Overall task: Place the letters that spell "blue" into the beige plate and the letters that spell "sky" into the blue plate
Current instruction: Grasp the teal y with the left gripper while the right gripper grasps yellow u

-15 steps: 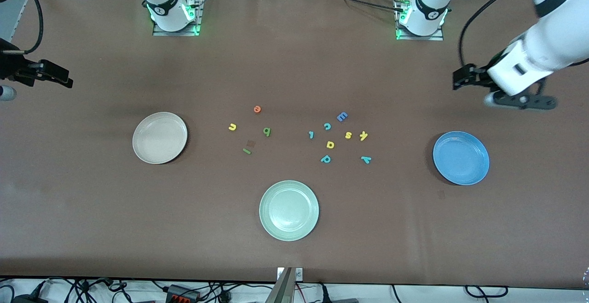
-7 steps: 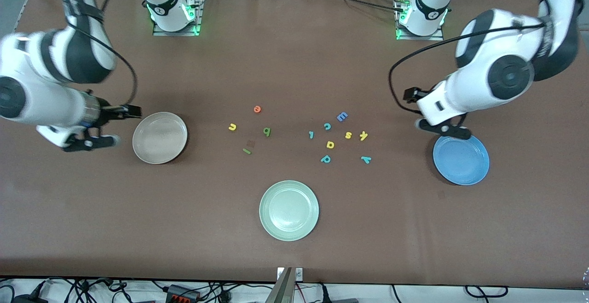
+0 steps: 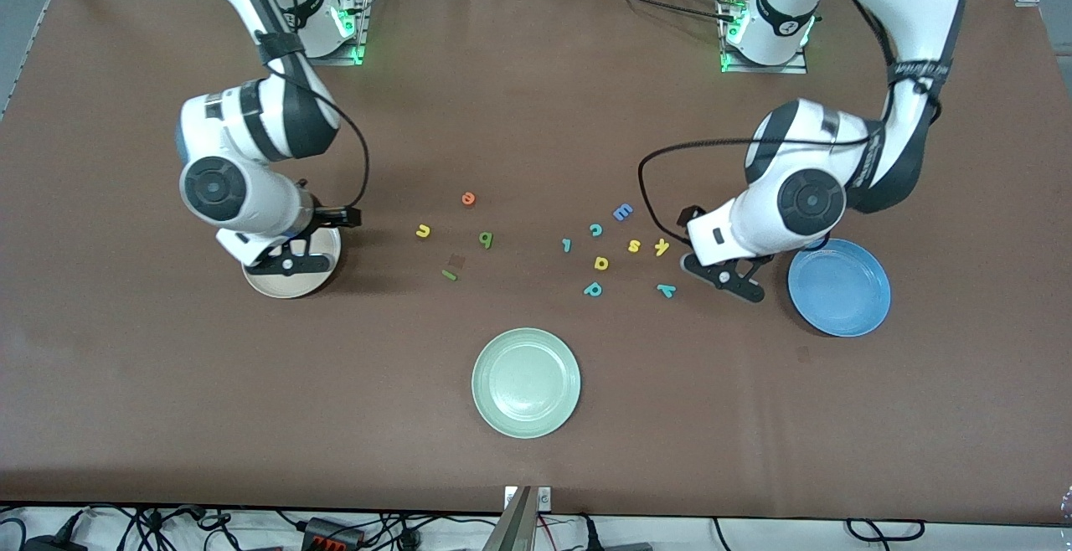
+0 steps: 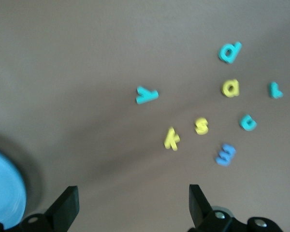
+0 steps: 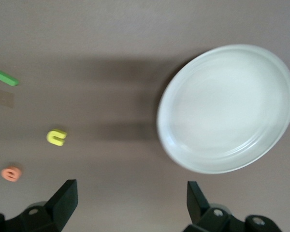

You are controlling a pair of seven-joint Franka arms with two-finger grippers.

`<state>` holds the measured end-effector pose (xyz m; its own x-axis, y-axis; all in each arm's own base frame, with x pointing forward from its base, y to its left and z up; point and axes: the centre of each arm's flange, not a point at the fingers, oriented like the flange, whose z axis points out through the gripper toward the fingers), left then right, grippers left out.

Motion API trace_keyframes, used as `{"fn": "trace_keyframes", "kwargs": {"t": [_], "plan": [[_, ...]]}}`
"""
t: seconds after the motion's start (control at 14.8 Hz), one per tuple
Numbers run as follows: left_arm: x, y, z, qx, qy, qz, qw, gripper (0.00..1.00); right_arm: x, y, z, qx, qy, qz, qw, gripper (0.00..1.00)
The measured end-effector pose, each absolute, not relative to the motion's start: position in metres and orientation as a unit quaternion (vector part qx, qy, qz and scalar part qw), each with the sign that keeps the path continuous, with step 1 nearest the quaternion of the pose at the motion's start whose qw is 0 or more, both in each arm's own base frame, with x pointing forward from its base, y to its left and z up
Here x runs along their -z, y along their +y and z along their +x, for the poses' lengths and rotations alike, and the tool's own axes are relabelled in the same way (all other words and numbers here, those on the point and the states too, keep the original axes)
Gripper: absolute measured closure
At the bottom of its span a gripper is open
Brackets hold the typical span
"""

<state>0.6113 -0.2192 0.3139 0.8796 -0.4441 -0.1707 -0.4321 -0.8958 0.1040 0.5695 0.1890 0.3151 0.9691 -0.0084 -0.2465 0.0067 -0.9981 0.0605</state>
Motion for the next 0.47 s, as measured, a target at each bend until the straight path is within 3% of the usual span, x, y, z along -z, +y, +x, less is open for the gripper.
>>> {"fn": "trace_keyframes", "kwargs": {"t": [0.47], "plan": [[-0.264, -0.244, 0.617, 0.079, -0.472, 0.878, -0.002, 0.0, -0.246, 0.246, 0.542, 0.095, -0.1, 0.99, 0.021, 0.0]]}}
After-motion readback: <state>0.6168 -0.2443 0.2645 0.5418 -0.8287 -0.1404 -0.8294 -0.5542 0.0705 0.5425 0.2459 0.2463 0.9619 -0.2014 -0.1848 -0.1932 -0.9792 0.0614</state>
